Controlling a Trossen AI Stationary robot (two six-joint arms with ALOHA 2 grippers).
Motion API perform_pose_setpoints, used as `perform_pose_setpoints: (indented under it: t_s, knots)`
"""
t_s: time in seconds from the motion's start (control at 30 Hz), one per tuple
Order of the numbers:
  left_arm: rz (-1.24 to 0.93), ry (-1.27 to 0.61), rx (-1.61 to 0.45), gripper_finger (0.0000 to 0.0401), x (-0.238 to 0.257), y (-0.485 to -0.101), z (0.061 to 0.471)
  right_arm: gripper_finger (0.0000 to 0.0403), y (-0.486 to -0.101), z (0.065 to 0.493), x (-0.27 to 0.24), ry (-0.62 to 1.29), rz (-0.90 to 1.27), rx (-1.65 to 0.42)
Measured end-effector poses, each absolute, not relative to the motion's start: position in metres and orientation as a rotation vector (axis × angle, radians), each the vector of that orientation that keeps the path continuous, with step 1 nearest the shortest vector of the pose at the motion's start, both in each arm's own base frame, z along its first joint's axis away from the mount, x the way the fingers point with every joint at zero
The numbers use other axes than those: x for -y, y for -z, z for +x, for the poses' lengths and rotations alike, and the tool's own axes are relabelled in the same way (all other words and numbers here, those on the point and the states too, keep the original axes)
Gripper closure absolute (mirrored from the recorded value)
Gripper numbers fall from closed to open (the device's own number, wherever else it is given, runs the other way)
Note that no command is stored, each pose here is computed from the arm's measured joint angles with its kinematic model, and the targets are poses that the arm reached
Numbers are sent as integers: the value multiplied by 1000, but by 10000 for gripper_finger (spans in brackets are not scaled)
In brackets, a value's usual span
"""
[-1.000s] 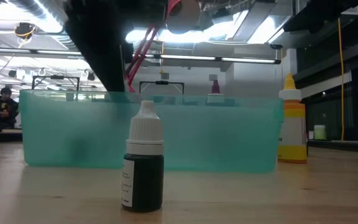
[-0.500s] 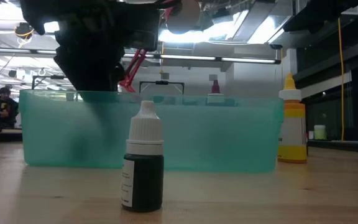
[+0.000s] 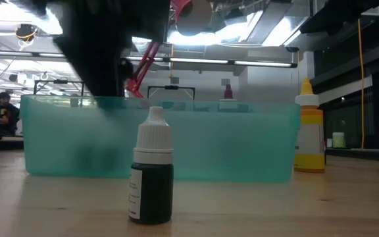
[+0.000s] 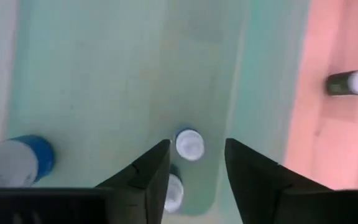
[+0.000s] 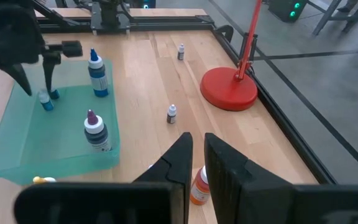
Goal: Pick & Place food coloring
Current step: Put the left small red bottle into the green bin
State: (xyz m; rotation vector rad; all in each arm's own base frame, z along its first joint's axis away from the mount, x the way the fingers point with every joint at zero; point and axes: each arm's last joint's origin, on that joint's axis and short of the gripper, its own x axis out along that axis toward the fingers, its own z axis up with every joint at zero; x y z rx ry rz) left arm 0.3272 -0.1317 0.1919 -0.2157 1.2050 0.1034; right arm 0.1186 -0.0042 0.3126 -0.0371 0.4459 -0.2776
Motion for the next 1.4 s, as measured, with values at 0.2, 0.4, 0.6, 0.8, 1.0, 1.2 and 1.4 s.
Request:
perform_pose_setpoints:
  t_s: [0.2, 0.4, 0.6, 0.8, 1.0, 1.2, 1.4]
  knots:
    - [-228, -125, -1148, 237, 131, -246, 325, 357, -313, 119, 4, 278, -37, -445]
    - [-313, -193, -1189, 237, 152, -276, 298, 357, -313, 119, 4, 278, -37, -446]
    - [-438, -325, -1203, 237, 192, -277, 258, 357, -313, 118, 4, 277, -37, -445]
    - [-578, -445, -1207, 235, 215, -264, 234, 357, -313, 119, 4, 278, -37, -446]
    - [-621, -469, -1188, 213, 225, -247, 223, 357, -313, 119, 4, 278, -37, -445]
    - [-642, -464, -1215, 168, 221, -212, 218, 357, -313, 119, 4, 278, -37, -446]
    - [-658, -416, -1194, 151, 211, -182, 221, 357, -313, 119, 4, 277, -37, -446]
